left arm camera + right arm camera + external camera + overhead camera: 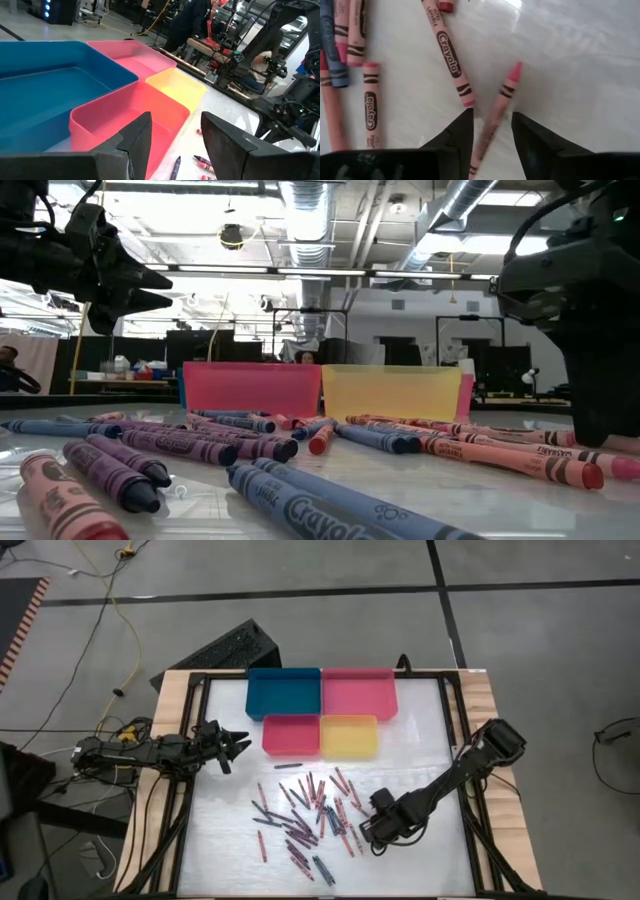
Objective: Sort crayons
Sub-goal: Put the pink crayon into the pink bin
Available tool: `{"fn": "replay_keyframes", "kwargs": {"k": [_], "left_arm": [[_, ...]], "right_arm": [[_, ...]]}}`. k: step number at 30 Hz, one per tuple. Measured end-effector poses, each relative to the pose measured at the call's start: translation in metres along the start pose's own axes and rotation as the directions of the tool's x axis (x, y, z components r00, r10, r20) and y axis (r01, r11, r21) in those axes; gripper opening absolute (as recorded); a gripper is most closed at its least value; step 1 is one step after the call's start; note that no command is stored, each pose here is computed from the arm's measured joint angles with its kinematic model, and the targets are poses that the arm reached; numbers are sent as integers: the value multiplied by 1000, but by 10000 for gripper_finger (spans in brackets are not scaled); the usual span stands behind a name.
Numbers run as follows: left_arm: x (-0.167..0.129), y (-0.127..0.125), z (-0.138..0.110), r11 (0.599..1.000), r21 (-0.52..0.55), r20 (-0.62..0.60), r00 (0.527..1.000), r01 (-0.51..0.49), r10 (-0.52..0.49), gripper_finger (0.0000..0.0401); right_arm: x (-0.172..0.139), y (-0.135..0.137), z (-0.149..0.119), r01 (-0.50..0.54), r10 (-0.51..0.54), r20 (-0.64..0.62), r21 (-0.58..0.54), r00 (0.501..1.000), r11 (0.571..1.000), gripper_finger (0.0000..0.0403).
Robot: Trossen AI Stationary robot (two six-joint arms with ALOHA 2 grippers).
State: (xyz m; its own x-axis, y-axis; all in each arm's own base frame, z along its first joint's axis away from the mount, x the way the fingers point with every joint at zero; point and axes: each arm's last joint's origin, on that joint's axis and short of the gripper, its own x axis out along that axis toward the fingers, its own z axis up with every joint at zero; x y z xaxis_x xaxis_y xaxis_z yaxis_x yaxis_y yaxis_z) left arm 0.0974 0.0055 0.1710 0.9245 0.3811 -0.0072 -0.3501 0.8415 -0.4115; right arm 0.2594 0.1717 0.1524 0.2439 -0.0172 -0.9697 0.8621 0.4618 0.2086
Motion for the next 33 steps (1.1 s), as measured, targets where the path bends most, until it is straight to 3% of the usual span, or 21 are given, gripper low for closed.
{"fn": "replay_keyframes", "kwargs": {"k": [7,21,33], "left_arm": [[0,0,0,1000,-1,0,1000,1,-1,161],[0,0,0,1000,-3,-8,1000,16,-16,161],[0,0,0,1000,22,-8,1000,15,-15,160]], "right_arm": [[1,13,-2,116,-115,3,-20,993,993,140],[-5,20,-2,142,-142,0,11,990,990,9],[-26,15,9,121,-121,35,-1,992,993,3]]}}
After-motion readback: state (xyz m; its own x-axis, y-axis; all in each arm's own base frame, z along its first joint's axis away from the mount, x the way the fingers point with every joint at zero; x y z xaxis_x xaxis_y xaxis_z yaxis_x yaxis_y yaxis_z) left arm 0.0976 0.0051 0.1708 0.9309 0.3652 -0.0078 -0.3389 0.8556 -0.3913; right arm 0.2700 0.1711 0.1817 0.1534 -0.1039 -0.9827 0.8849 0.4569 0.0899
